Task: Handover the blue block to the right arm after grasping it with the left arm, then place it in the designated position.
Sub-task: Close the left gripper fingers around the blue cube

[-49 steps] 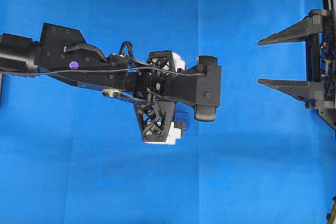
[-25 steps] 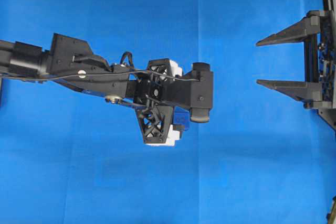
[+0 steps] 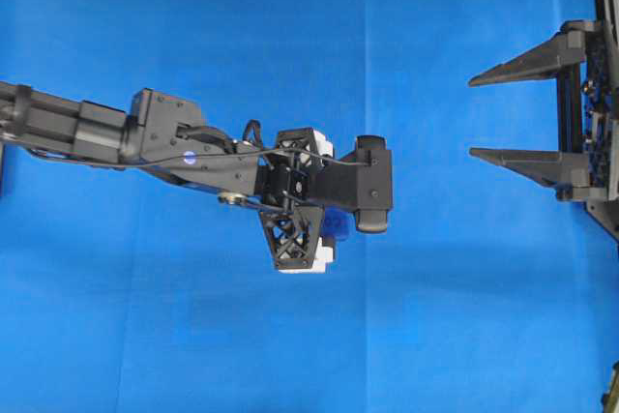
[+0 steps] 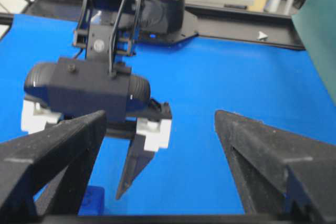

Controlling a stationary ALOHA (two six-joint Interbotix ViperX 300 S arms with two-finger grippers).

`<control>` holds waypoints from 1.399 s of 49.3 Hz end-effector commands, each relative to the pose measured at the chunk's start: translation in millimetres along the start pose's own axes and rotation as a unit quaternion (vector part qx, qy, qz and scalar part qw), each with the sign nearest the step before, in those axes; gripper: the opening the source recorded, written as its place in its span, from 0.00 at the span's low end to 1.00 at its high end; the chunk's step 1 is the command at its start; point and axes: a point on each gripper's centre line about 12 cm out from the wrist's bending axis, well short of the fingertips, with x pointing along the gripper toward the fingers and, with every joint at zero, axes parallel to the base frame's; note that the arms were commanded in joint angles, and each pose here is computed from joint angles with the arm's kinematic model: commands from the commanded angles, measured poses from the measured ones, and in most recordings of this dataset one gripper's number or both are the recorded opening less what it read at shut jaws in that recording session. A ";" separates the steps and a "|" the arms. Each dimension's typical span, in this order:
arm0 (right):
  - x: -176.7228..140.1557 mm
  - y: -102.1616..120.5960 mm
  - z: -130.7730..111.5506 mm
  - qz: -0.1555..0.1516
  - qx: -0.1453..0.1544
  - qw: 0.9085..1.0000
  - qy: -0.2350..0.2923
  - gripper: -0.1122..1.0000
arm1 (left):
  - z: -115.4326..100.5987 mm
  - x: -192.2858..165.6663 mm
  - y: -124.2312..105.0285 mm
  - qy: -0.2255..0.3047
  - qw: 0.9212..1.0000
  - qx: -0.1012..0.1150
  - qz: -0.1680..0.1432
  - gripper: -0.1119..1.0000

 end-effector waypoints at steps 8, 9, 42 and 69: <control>2.6 0.5 11.2 0.000 0.002 1.000 -0.015 0.97 | 6.4 8.4 0.1 -0.018 1.000 0.001 -0.001 0.93; 2.5 0.1 10.4 -0.001 0.003 1.000 -0.014 0.97 | 6.1 9.7 -0.7 -0.019 1.000 0.001 -0.002 0.93; 3.9 0.4 8.9 0.000 0.002 1.000 -0.011 0.97 | -0.3 25.8 0.5 -0.013 1.000 0.003 -0.001 0.90; 4.2 0.4 8.6 0.000 0.002 1.000 -0.010 0.97 | -1.0 25.8 0.6 -0.010 1.000 0.003 -0.001 0.51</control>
